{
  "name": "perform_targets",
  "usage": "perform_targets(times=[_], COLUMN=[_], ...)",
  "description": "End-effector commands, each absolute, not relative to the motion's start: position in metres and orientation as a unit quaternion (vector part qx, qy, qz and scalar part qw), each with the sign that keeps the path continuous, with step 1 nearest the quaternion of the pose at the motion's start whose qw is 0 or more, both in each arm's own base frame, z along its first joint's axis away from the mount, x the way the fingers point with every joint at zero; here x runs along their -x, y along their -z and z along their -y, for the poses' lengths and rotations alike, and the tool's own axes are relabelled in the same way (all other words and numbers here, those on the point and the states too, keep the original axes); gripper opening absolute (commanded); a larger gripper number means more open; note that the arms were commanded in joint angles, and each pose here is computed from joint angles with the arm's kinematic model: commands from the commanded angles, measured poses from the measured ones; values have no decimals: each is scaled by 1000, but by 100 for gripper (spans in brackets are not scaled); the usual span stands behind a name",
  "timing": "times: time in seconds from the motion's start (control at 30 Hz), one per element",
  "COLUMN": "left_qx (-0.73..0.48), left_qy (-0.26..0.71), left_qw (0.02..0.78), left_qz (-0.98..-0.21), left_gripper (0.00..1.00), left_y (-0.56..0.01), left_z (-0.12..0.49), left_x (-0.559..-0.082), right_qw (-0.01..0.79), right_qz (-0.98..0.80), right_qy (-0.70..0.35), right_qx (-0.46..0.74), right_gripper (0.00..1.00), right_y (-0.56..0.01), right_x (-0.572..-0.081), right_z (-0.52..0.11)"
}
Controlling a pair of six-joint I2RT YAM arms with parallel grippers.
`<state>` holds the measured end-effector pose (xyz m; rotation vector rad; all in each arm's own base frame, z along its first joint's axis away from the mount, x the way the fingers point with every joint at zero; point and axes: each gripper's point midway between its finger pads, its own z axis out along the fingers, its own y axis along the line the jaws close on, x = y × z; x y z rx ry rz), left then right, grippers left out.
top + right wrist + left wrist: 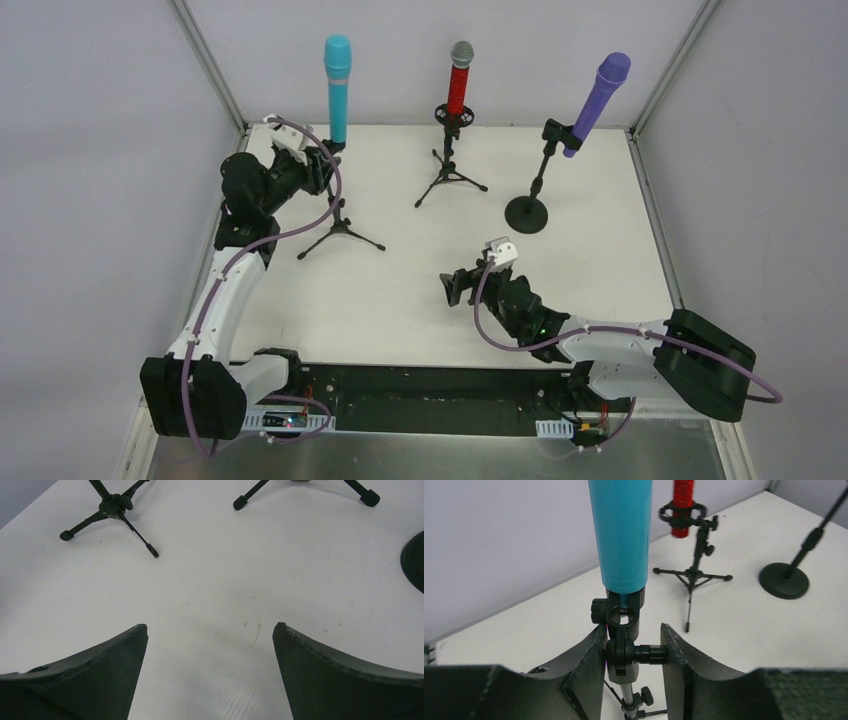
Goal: Attach the microphones to the stand
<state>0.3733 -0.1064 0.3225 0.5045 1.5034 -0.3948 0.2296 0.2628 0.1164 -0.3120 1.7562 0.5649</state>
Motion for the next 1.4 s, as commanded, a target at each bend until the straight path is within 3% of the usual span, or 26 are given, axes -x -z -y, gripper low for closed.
perform_targets(times=[0.0,0.27,0.53,0.77,0.83,1.1,1.37], left_qx=[-155,-68,-85,-108,-106,-85,-70], left_qy=[109,65,33,49,47,36,31], left_qw=[731,711,722,719,719,723,740], left_qz=[-655,-697,-685,-684,-685,-685,-669], left_gripper=[0,0,3,22,37,81,99], left_y=[-356,-331,-332,-328,-328,-331,-350], left_z=[65,18,11,20,19,12,9], left_x=[-391,-410,-407,-409,-410,-407,-396], right_qw=[587,585,586,587,587,585,585], right_qz=[-757,-758,-760,-761,-761,-763,-762], right_qy=[-259,-260,-254,-251,-251,-249,-251], right_qx=[125,122,120,118,117,118,120], right_gripper=[99,99,99,99,99,99,99], right_y=[-120,-118,-116,-116,-116,-114,-115], right_x=[-228,-228,-228,-229,-229,-230,-230], right_z=[-261,-258,-254,-253,-253,-254,-255])
